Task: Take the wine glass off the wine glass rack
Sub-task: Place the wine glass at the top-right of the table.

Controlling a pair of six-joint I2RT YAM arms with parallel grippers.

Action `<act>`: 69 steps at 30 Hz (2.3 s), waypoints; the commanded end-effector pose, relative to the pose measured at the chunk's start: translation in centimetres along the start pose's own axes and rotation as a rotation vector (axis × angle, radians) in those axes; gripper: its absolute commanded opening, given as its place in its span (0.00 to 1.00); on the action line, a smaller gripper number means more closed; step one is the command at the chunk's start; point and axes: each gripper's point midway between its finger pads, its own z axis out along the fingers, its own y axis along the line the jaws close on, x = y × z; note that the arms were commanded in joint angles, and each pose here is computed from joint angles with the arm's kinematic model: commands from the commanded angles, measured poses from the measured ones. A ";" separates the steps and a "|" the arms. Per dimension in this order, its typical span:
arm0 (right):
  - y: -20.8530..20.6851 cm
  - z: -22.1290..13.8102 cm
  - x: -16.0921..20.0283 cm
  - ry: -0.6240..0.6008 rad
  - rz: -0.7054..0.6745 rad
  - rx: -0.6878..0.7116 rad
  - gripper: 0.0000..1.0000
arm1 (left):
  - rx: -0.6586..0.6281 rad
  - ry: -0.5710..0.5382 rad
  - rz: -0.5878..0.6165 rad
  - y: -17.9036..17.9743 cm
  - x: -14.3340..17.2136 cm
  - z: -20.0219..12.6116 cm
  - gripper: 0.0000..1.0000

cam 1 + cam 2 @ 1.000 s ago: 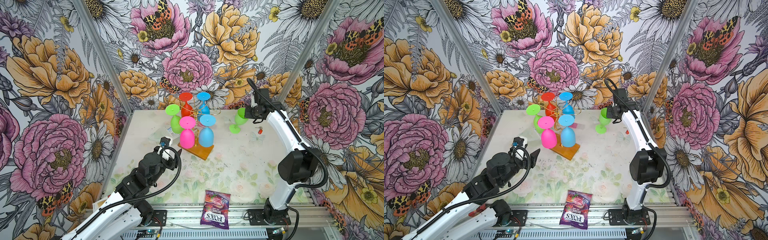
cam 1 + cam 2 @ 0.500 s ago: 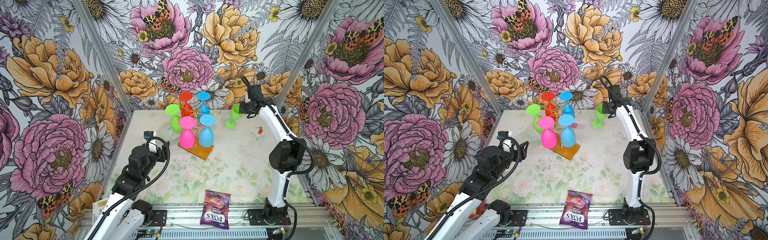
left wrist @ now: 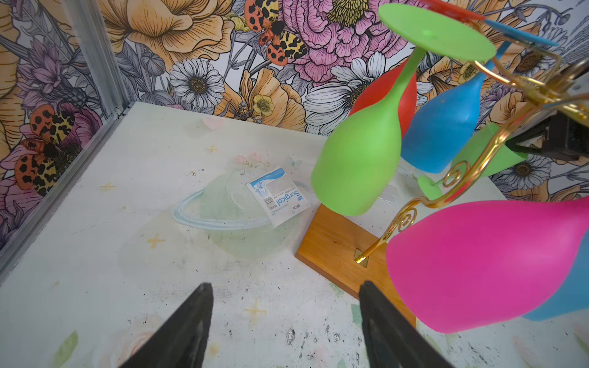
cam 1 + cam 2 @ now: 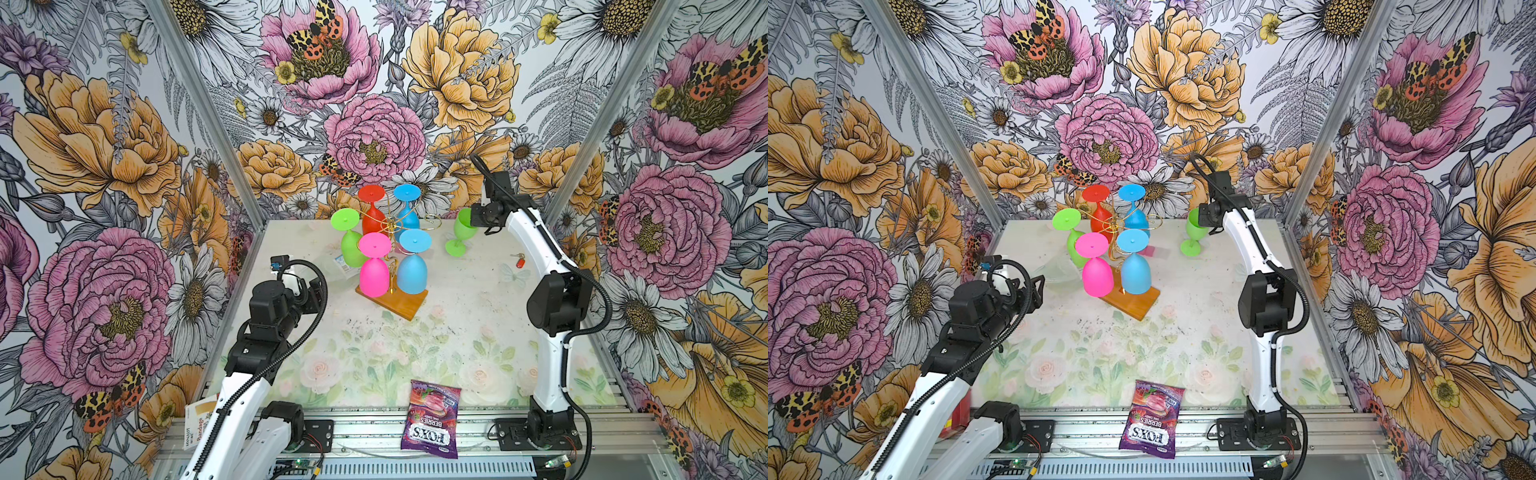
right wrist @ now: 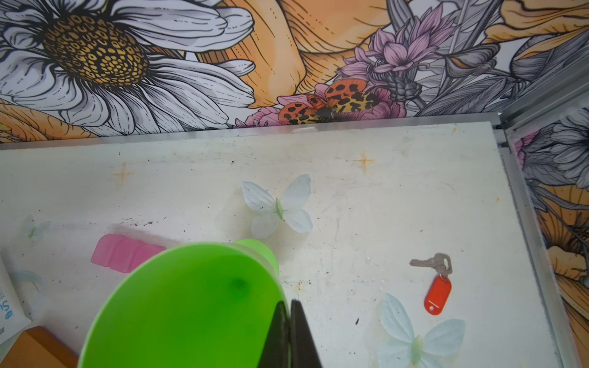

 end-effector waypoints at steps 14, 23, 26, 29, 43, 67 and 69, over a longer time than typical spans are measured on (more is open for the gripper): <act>0.3 1.6 -0.1 -0.011 -0.046 0.070 0.00 | 0.044 -0.041 -0.039 -0.1 -2.6 0.9 0.75; 1.2 2.5 0.7 0.013 -0.074 0.057 0.00 | 0.059 -0.042 -0.034 -0.3 -2.5 1.0 0.76; 1.3 2.6 0.8 0.014 -0.075 0.053 0.00 | 0.062 -0.039 -0.034 -0.4 -2.4 1.1 0.76; 1.4 2.8 0.9 0.018 -0.074 0.047 0.00 | 0.067 -0.037 -0.036 -0.5 -2.4 1.2 0.76; 1.9 2.1 0.3 0.002 -0.069 0.018 0.10 | 0.081 -0.031 -0.038 -0.7 -2.2 1.4 0.76; 0.8 -9.4 -3.4 -0.168 -0.053 0.008 0.60 | 0.108 -0.010 -0.053 -1.1 -2.2 1.6 0.78; 1.3 -10.9 -3.1 -0.172 -0.034 -0.045 0.62 | 0.118 -0.016 -0.046 -1.3 -2.3 1.5 0.78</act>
